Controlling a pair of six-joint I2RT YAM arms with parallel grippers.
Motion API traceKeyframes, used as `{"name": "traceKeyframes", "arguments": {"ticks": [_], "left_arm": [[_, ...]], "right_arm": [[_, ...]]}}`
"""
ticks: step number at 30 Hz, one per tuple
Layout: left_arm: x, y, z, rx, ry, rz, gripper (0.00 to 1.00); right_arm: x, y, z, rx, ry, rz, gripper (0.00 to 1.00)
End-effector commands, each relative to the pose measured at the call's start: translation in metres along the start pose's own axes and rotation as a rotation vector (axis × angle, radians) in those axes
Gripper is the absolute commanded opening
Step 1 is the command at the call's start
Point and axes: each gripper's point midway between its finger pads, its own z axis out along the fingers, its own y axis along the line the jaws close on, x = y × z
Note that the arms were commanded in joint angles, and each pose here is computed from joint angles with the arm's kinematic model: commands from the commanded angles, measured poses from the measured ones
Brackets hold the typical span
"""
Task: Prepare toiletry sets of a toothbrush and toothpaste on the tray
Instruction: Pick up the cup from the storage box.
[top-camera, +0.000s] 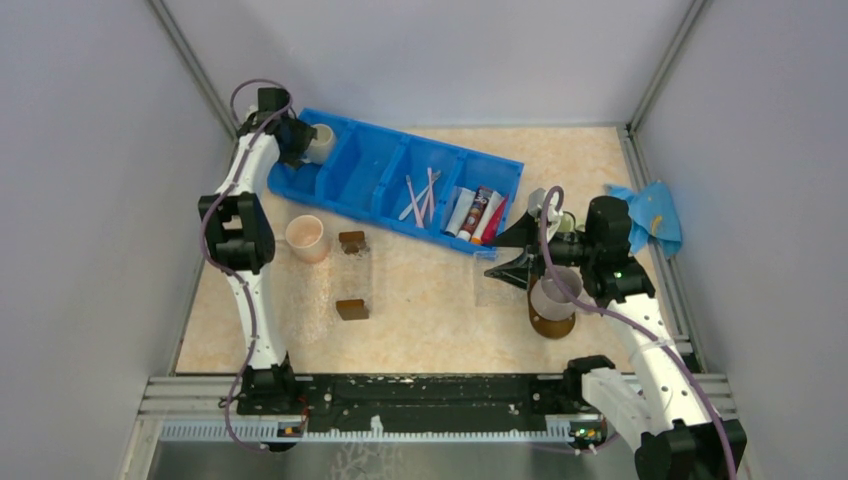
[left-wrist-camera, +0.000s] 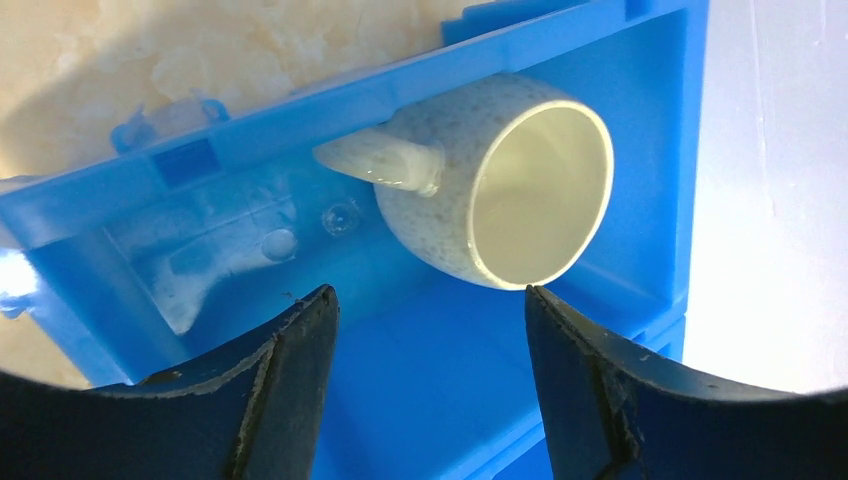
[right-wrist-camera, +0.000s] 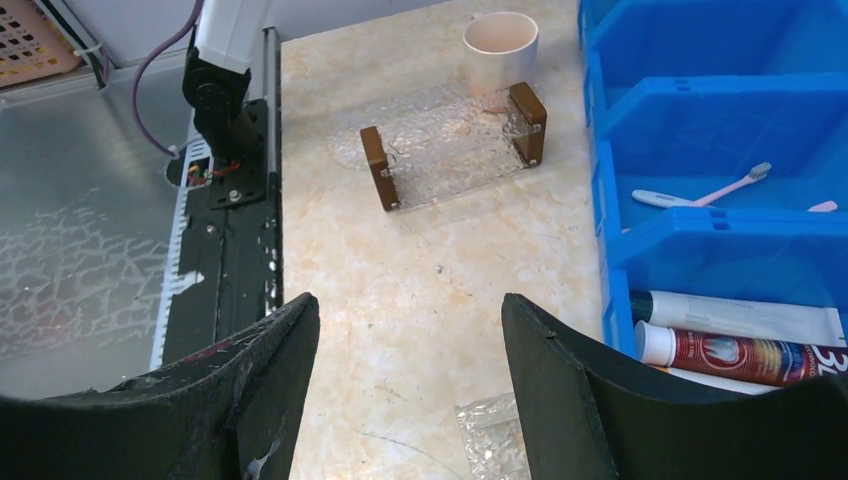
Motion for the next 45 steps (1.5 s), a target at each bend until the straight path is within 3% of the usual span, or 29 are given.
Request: {"name": "traceKeyframes", "arguments": {"ticks": [1,7,11,25,30,41,45], "left_arm": [[-0.003,-0.009,0.013,0.048,-0.010,-0.025,0.74],[0.001,-0.011,0.025,0.057,0.009,-0.052,0.74],[0.000,0.005,0.030,-0.026,0.001,-0.060,0.72],[-0.007,0.037,0.003,-0.137,-0.024,-0.016,0.51],[-0.008,0.042,0.006,-0.133,-0.016,-0.006,0.44],[0.002,0.034,0.023,-0.026,-0.001,-0.032,0.45],[0.002,0.030,0.027,0.013,-0.010,-0.045,0.30]], "right_arm": [[-0.003,0.003,0.001,-0.011,-0.006,-0.038,0.67],[-0.003,0.002,0.001,-0.008,-0.003,-0.037,0.67],[-0.002,0.001,0.002,-0.008,-0.001,-0.038,0.67],[-0.001,0.000,0.002,-0.001,0.003,-0.041,0.67],[-0.001,0.001,0.002,-0.001,0.003,-0.043,0.67],[-0.002,0.001,0.001,0.001,0.003,-0.049,0.67],[-0.001,0.001,0.002,0.000,0.005,-0.046,0.67]]}}
